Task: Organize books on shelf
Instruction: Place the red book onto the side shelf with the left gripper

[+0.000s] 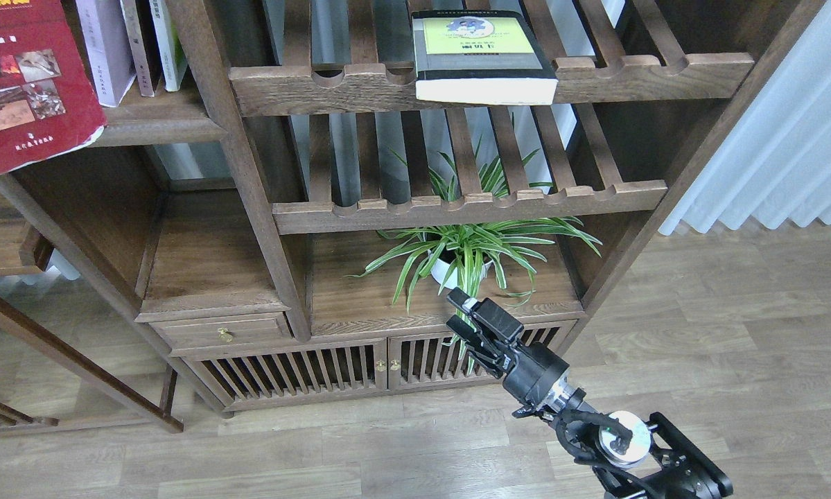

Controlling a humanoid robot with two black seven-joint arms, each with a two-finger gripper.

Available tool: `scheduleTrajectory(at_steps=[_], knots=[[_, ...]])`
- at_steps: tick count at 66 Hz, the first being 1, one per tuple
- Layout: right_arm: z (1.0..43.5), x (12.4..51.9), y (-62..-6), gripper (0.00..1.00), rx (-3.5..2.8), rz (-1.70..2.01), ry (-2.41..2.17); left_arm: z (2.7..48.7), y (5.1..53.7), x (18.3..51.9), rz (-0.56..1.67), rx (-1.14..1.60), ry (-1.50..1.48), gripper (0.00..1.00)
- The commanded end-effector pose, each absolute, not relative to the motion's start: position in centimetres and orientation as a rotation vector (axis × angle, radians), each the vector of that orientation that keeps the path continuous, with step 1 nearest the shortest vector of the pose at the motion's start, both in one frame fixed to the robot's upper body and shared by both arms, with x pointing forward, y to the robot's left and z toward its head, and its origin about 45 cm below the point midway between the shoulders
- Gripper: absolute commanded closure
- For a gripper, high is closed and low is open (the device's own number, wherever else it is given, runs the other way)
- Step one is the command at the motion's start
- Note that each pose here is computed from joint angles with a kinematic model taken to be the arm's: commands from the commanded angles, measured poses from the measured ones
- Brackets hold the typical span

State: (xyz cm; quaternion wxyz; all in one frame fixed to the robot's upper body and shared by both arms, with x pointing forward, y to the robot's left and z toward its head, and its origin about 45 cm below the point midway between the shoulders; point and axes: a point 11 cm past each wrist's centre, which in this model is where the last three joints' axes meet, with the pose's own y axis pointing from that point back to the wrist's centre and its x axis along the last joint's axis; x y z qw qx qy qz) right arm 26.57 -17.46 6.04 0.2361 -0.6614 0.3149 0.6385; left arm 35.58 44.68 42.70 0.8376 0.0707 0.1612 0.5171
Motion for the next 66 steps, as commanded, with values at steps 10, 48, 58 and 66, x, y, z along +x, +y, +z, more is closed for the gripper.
scheduleTrajectory(at_steps=[10, 48, 58, 66], knots=[[6.1, 26.7, -17.4, 0.13, -1.819, 1.750, 0.860, 43.3, 44.1, 36.4, 1.082, 0.105, 0.316, 0.90], [6.1, 26.6, -17.1, 0.13, -1.827, 1.756, 0.854, 44.8, 46.0, 37.5, 1.148, -0.020, 0.257, 0.89], [6.1, 26.6, -17.1, 0.13, -1.827, 1.756, 0.854, 44.0, 44.8, 38.4, 1.128, -0.049, 0.224, 0.89], [6.1, 26.6, -17.1, 0.13, -1.828, 1.755, 0.852, 43.9, 43.9, 39.6, 1.155, -0.102, 0.199, 0.89]])
